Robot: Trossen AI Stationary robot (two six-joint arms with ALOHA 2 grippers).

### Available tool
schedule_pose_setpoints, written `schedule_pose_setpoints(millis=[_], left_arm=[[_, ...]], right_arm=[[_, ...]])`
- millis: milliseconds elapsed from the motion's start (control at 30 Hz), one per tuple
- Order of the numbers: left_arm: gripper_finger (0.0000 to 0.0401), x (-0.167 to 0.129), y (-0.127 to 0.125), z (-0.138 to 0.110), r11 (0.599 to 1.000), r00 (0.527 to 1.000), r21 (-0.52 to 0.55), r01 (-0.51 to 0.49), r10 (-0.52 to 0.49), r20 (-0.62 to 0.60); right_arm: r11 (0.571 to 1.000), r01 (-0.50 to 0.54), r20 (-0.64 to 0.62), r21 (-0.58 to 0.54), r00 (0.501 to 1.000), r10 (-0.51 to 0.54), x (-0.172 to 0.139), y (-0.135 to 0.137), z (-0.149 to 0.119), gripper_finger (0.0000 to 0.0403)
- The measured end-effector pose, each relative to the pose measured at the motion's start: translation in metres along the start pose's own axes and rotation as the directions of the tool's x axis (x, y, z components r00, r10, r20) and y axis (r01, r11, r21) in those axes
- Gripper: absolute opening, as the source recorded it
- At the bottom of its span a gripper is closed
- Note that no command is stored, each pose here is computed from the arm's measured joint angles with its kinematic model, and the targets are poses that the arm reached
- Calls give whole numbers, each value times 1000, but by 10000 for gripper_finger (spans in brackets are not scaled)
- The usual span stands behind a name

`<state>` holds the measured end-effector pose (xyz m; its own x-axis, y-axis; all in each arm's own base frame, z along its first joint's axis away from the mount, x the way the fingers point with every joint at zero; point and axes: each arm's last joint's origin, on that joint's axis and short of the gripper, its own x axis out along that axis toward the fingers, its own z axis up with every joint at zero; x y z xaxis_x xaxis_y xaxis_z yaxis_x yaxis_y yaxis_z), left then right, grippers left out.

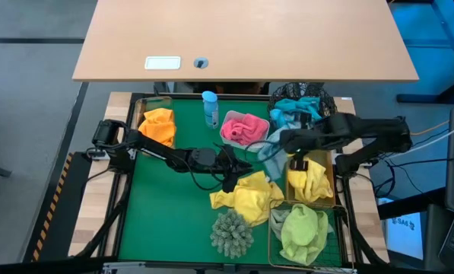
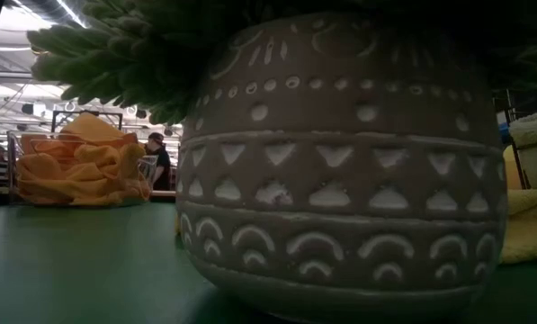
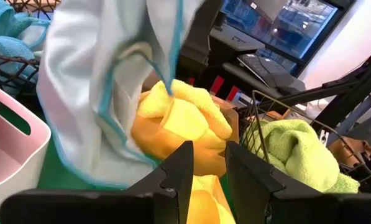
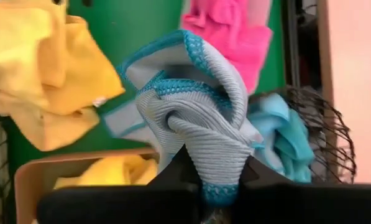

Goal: Sort microfiber towel by color & place in baskets
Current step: Put the blue microfiber towel into the circular wire basket

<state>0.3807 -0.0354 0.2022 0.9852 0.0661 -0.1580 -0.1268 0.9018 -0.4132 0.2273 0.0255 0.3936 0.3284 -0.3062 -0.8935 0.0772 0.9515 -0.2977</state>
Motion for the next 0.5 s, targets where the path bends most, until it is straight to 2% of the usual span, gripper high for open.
schedule_pose_setpoints(millis=[133, 300, 400, 500], left_arm=[[89, 0, 0, 0, 1000, 1000, 0, -1, 1, -2], [89, 0, 0, 0, 1000, 1000, 0, -1, 1, -1], [89, 0, 0, 0, 1000, 1000, 0, 0, 0, -1], [89, 0, 0, 0, 1000, 1000, 0, -1, 1, -1]], right_arm=[[997, 42, 19, 66, 999, -43, -11, -20, -13, 16], [971, 144, 49, 190, 987, -156, -27, -49, -34, 21], [934, 219, 57, 282, 968, -244, -37, -67, -51, 23], [874, 304, 55, 379, 935, -349, -49, -83, -68, 23]])
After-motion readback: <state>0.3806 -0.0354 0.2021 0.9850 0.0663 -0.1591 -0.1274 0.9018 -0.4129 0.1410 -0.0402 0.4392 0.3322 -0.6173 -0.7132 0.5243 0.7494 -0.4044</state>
